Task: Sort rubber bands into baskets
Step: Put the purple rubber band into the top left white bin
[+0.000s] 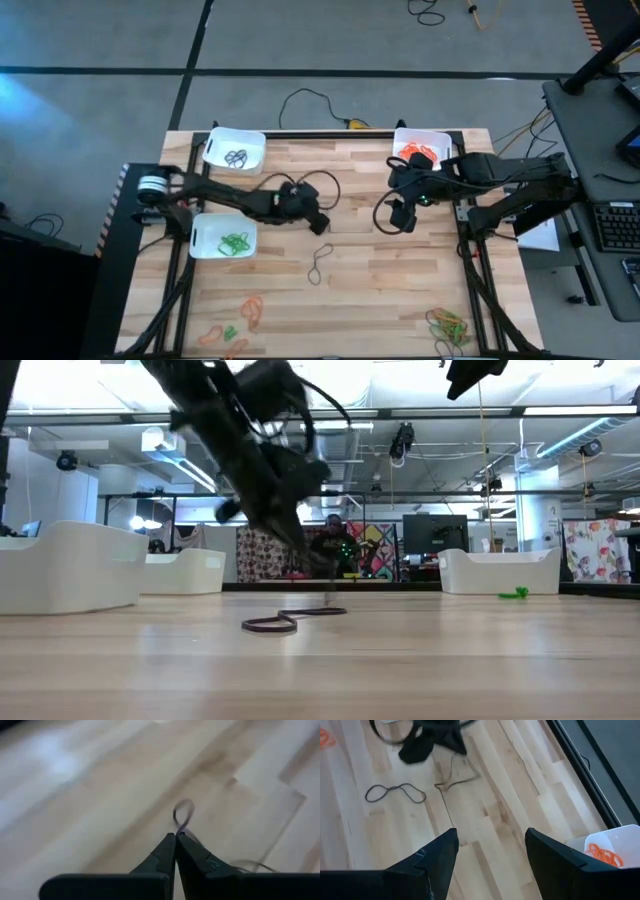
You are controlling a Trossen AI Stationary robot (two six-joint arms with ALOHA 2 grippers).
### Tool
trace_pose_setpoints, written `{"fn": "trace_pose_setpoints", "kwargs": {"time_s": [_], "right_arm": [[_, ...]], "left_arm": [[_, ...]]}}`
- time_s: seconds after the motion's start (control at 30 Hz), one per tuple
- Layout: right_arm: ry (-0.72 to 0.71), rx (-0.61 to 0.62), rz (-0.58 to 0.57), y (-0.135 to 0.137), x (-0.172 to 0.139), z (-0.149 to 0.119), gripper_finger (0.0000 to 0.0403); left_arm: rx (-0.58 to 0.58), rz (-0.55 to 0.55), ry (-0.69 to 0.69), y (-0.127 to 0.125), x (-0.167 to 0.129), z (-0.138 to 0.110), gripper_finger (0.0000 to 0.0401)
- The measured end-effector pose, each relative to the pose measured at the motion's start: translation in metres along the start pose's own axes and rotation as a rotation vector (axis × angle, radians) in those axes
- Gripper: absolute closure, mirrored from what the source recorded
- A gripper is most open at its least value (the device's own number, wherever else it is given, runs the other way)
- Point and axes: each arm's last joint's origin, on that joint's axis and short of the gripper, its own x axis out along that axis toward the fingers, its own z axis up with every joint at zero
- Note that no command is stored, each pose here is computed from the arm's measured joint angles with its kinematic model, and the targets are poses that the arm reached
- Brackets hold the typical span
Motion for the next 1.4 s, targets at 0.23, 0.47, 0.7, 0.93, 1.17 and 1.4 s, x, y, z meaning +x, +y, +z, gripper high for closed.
{"fn": "trace_pose_setpoints", "kwargs": {"time_s": [0.23, 0.47, 0.7, 0.93, 1.17, 1.4], "right_arm": [[-0.026, 0.010, 0.011, 0.002, 0.002, 0.002, 0.0179], [-0.078, 0.045, 0.033, 0.004, 0.002, 0.008, 0.0179], [-0.101, 0.172, 0.051, 0.005, 0.002, 0.010, 0.0179], [-0.105, 0.223, 0.051, 0.005, 0.003, 0.011, 0.0179], [-0.189, 0.276, 0.048, 0.007, 0.002, 0.018, 0.0179], [-0.205, 0.338, 0.059, 0.009, 0.007, 0.018, 0.0179]], "left_arm": [[-0.005, 0.120, -0.066, 0.039, -0.060, 0.033, 0.0401], [-0.138, 0.315, -0.057, 0.111, -0.108, 0.055, 0.0401], [-0.235, 0.512, -0.049, 0.177, -0.114, 0.072, 0.0401], [-0.298, 0.716, 0.107, 0.233, -0.077, 0.068, 0.0401], [-0.404, 0.847, 0.231, 0.283, -0.055, 0.059, 0.0401], [-0.351, 0.777, 0.310, 0.284, -0.036, 0.056, 0.0397]]}}
